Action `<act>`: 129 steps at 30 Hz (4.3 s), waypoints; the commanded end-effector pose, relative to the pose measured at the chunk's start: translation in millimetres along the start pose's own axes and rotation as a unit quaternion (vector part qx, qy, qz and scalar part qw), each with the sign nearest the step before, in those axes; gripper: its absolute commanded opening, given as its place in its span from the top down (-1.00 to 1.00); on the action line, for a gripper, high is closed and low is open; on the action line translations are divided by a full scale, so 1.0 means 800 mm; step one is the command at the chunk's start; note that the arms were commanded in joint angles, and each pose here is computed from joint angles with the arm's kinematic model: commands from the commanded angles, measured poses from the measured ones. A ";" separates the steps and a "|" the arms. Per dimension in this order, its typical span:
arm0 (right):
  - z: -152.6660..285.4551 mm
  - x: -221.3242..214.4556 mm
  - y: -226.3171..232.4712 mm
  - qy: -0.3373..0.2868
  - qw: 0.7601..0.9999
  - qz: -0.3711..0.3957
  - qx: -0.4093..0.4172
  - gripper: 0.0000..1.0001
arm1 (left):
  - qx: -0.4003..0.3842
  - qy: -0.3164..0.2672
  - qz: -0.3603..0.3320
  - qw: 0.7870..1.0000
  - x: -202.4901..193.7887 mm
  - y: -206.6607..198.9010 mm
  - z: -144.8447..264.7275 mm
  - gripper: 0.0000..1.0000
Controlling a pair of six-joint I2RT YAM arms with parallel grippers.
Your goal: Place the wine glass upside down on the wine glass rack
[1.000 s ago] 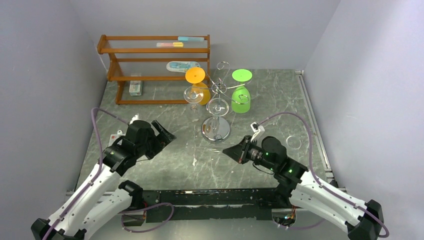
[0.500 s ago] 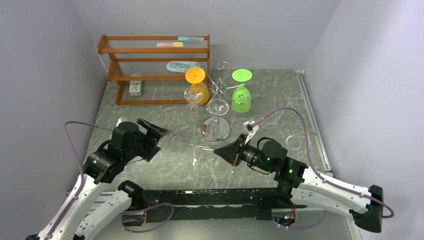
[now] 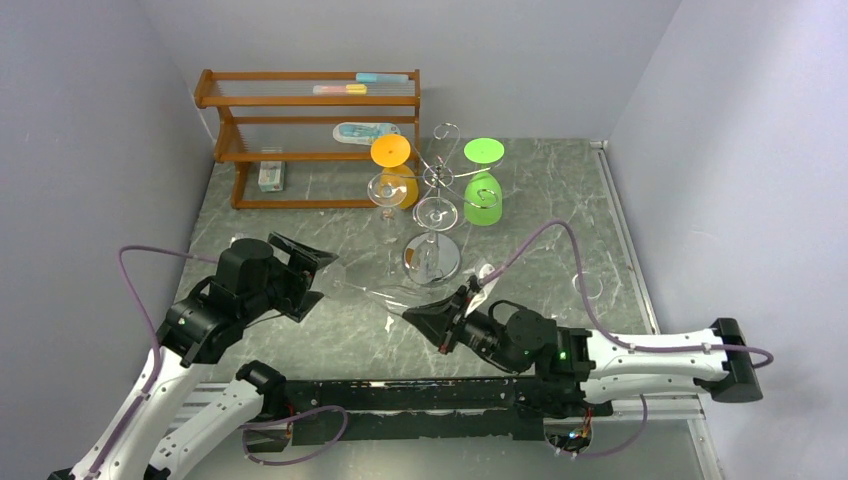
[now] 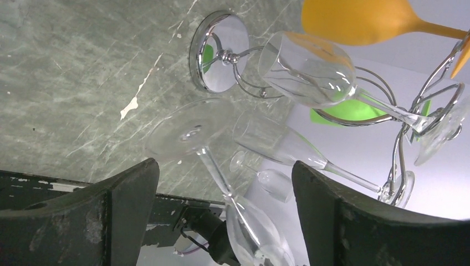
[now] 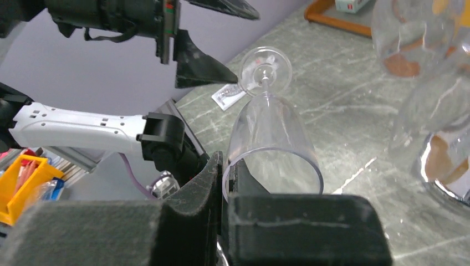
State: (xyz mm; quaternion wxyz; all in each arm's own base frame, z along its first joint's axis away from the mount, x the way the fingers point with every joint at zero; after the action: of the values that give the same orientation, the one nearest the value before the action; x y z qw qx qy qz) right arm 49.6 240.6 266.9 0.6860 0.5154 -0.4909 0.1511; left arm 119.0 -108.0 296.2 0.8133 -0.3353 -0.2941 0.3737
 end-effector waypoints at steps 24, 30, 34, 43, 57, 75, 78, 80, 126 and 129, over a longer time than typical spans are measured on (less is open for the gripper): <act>-0.081 -0.016 0.107 -0.088 0.994 0.070 -0.004 1.00 | -0.030 -0.029 0.044 0.998 0.003 0.011 0.006 0.04; -0.080 -0.021 0.107 -0.085 0.994 0.064 0.006 1.00 | -0.032 -0.043 0.053 0.997 0.006 0.013 0.006 0.43; -0.079 -0.024 0.106 -0.082 0.995 0.055 0.011 1.00 | -0.063 -0.046 0.059 0.995 0.007 0.004 0.008 0.85; -0.062 -0.031 0.090 -0.070 0.997 0.013 0.002 -0.29 | -0.139 -0.113 -0.051 0.983 0.022 -0.018 0.013 0.90; -0.017 0.019 0.101 0.008 0.999 0.039 0.037 -0.69 | -0.366 -0.228 -0.494 0.755 0.031 -0.071 0.058 0.90; -0.101 0.209 0.151 -0.020 0.984 -0.178 0.003 -0.66 | -0.450 -0.275 -0.625 0.575 0.031 -0.111 0.083 0.90; -0.113 0.218 0.141 -0.025 0.977 -0.212 -0.007 -0.59 | -0.455 -0.285 -0.618 0.574 0.032 -0.113 0.082 0.90; -0.120 0.224 0.137 -0.026 0.973 -0.229 -0.006 -0.56 | -0.465 -0.285 -0.613 0.571 0.030 -0.115 0.081 0.90; -0.263 0.285 0.063 -0.070 0.969 -0.235 0.018 1.00 | -0.261 -0.327 -0.539 0.731 0.061 -0.036 0.099 -0.69; -0.269 0.300 0.043 -0.086 0.971 -0.225 0.002 1.00 | -0.253 -0.326 -0.536 0.737 0.062 -0.035 0.104 -0.69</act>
State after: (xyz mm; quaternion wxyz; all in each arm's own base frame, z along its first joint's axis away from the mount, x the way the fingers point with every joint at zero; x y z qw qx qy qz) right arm 231.7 382.6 463.5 0.6860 0.6250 -0.3690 -0.0513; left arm 103.2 -62.6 375.4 0.6011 -0.1843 -0.7621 -0.1545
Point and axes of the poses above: each gripper's point midway between its finger pads, its own z axis back along the fingers, its own y axis along the line the jaws close on, x = y × z, the point moved 9 cm from there along z, back along the fingers, and after that the axes turned 9 degrees about -z, right-handed, at the moved point
